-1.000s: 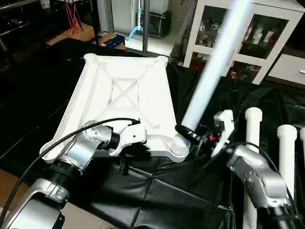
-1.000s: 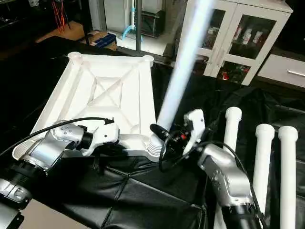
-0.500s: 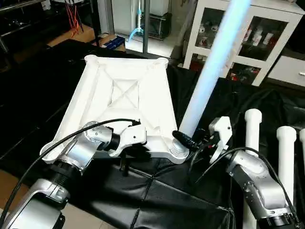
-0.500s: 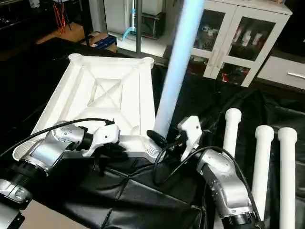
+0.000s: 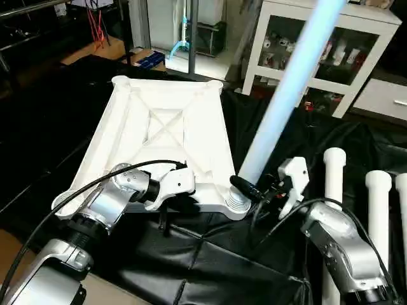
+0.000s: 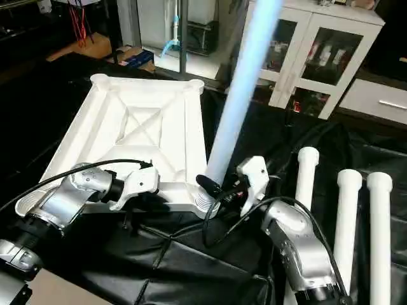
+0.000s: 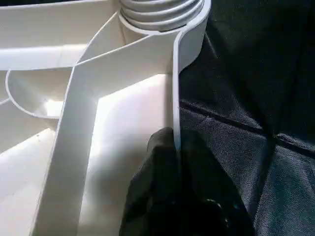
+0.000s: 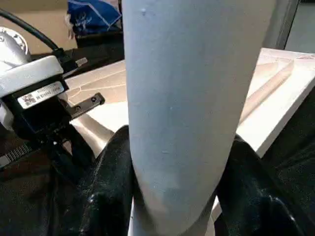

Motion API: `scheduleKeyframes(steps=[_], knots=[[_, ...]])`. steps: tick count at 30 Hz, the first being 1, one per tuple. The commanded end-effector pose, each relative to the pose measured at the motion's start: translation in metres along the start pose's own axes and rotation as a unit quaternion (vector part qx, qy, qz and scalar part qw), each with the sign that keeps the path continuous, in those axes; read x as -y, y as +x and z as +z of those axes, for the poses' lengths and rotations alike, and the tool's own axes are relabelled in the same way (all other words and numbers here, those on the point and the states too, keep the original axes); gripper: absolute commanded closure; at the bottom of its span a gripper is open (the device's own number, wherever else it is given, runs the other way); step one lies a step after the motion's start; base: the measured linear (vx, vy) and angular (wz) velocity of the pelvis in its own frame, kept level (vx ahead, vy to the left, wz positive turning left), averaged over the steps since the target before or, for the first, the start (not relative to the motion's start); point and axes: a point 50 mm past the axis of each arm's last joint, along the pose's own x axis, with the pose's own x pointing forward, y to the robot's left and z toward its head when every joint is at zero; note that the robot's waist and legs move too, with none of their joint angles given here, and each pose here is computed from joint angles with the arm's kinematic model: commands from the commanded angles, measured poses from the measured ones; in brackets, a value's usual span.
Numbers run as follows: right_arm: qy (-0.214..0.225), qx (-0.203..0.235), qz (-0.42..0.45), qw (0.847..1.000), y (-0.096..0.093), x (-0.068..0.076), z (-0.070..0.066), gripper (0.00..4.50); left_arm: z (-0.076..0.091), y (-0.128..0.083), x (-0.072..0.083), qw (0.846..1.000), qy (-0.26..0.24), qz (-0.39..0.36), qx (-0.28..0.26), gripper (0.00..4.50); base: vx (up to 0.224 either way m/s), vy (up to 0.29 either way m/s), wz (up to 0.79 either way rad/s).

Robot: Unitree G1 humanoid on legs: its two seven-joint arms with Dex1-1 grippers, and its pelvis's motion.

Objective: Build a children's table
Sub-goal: Insert table leg to table base

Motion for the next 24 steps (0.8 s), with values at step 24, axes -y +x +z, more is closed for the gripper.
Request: scheduleKeyframes(steps=[24], knots=[[0.111,-0.197,-0.036,0.973,-0.031,-0.004,-0.082,2.65,-0.002,-0.001,0.0,1.0,0.0,-0.002,-0.006,4.49,0.0,0.0,0.0]])
